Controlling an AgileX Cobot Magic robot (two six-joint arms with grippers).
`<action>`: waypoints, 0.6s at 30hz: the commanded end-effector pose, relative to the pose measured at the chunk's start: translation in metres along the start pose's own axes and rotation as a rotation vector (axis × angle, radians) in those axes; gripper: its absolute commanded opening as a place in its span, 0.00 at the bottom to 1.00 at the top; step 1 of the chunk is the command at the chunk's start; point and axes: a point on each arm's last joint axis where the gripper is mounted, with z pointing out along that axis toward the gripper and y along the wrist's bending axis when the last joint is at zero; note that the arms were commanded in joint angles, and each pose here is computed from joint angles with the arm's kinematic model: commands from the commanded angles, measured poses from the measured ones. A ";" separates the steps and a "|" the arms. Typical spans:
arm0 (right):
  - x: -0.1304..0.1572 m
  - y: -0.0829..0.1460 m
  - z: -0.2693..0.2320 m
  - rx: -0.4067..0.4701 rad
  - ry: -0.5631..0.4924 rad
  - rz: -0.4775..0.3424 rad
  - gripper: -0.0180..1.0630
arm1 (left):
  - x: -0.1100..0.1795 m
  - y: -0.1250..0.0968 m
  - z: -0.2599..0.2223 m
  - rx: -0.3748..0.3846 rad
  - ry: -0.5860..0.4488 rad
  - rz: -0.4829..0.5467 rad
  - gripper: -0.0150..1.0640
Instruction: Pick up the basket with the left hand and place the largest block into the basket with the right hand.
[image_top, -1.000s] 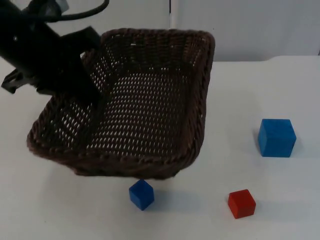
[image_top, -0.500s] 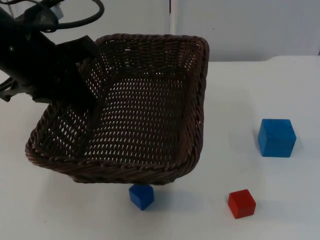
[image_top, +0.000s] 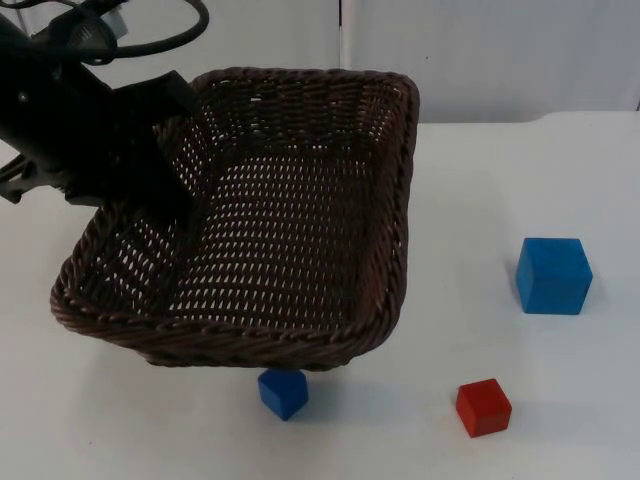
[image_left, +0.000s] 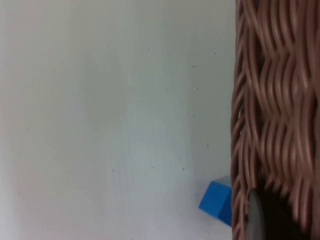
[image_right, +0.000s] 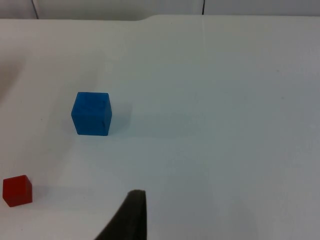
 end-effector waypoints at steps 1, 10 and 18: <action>0.001 0.000 0.001 0.003 -0.005 0.001 0.99 | 0.001 -0.004 -0.004 0.023 -0.009 -0.010 0.01; 0.001 0.000 0.001 0.006 -0.005 -0.001 0.99 | 0.001 -0.005 -0.004 0.026 -0.001 -0.010 0.01; 0.001 0.000 0.001 0.006 -0.005 -0.001 0.99 | 0.003 -0.005 -0.004 0.028 0.016 -0.004 0.01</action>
